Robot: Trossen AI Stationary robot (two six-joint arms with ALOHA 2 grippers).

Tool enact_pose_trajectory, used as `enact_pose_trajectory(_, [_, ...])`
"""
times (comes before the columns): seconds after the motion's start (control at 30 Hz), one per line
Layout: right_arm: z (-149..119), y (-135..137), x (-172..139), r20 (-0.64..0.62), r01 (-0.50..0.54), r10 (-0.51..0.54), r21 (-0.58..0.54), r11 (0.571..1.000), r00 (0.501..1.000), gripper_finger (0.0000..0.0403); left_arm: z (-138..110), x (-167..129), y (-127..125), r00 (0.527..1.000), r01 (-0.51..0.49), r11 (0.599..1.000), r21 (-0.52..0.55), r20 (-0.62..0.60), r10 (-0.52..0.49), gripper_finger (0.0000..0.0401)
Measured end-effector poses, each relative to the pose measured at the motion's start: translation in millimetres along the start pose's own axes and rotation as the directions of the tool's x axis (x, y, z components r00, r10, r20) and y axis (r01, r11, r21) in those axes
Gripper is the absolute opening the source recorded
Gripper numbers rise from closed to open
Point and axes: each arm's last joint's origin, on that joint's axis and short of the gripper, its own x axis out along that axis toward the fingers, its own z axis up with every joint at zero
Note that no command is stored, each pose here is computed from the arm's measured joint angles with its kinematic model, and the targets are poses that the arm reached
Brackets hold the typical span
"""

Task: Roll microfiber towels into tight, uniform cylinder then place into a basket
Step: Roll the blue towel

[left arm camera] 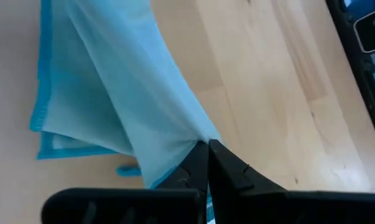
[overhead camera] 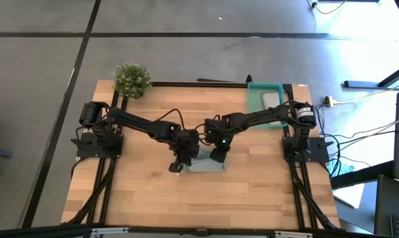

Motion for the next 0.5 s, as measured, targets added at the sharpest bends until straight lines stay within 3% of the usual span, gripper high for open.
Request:
enact_pose_trajectory(0.2, [0, -3, -1, 0.034, 0.107, -0.112, 0.129, 0.986, 0.993, 0.0011, 0, -3, 7, 1.000, -0.014, 1.000, 0.010, 0.007, 0.014, 0.0000])
enact_pose_trajectory(0.37, [-2, -3, 0, 0.038, 0.154, -0.162, 0.161, 0.975, 0.986, 0.0011, -1, -4, 11, 1.000, -0.026, 1.000, 0.009, 0.011, 0.025, 0.0000])
enact_pose_trajectory(0.5, [-4, 3, 1, 0.013, 0.079, -0.082, 0.131, 0.988, 0.997, 0.0011, -1, -4, 12, 1.000, -0.011, 1.000, 0.014, 0.008, 0.011, 0.0000])
